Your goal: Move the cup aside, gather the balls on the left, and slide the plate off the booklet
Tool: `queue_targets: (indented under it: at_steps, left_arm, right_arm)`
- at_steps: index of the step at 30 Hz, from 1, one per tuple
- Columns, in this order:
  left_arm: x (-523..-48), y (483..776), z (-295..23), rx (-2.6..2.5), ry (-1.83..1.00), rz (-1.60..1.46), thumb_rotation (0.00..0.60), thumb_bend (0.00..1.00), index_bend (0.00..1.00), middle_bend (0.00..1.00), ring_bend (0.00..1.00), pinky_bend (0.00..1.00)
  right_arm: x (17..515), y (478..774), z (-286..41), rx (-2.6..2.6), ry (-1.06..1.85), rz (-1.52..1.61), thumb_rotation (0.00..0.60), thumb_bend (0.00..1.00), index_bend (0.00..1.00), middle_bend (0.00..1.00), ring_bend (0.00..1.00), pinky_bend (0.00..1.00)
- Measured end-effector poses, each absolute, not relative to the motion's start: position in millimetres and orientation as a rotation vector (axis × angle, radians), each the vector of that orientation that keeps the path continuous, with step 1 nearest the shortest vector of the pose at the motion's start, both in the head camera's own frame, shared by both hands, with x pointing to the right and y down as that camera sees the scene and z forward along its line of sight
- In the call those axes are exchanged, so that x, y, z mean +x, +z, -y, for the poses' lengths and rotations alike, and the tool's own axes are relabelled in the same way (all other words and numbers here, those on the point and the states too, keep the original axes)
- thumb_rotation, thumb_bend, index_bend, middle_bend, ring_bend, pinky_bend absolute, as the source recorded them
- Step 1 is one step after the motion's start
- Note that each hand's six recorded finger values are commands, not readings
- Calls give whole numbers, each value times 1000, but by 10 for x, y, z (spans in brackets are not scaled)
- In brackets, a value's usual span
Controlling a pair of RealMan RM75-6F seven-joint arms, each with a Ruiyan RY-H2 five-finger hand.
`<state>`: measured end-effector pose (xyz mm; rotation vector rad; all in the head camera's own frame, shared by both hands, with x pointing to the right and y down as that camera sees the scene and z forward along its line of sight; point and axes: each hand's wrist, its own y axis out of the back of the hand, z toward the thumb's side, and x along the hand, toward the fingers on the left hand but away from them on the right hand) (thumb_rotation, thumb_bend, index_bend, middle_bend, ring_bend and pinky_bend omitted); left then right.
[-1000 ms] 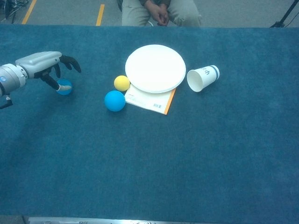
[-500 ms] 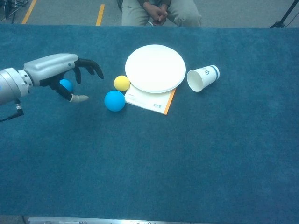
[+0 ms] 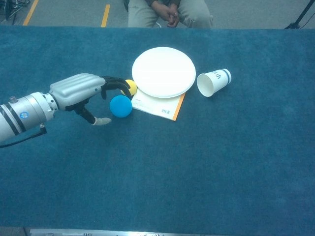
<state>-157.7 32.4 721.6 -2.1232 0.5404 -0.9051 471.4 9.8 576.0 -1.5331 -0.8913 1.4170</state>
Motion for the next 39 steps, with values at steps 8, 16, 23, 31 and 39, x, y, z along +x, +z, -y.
queue_targets:
  at_steps: [8,16,23,31,39]
  left_arm:
    - [-1503,7374,-167,-2082,-920,-589,600,262,237,140,142,363]
    - [-1474,7502,-145,-2065,-927,-583,600,262,272,149,151,363]
    - [-1458,7583,-144,-2051,-919,-579,600,261,314,183,164,371]
    - [-1431,7665,-188,-2049,-911,-561,600,261,343,205,185,390]
    - [-1420,7717,-198,-2049,-898,-559,600,262,392,256,243,448]
  right_arm:
    - [4773,5777,-108,-1534,1430,897,600,171,280,387,363,590]
    - [4806,5774,-108,-1532,1436,904,600,171,280,387,363,590]
    - [4818,5775,-110,-1530,1440,905,600,171,280,387,363,590]
    - [4839,5769,-113,-1526,1445,910,600,171,280,387,363,590]
    - [4833,5758,-112,-1523,1447,909,600,170,280,387,362,590]
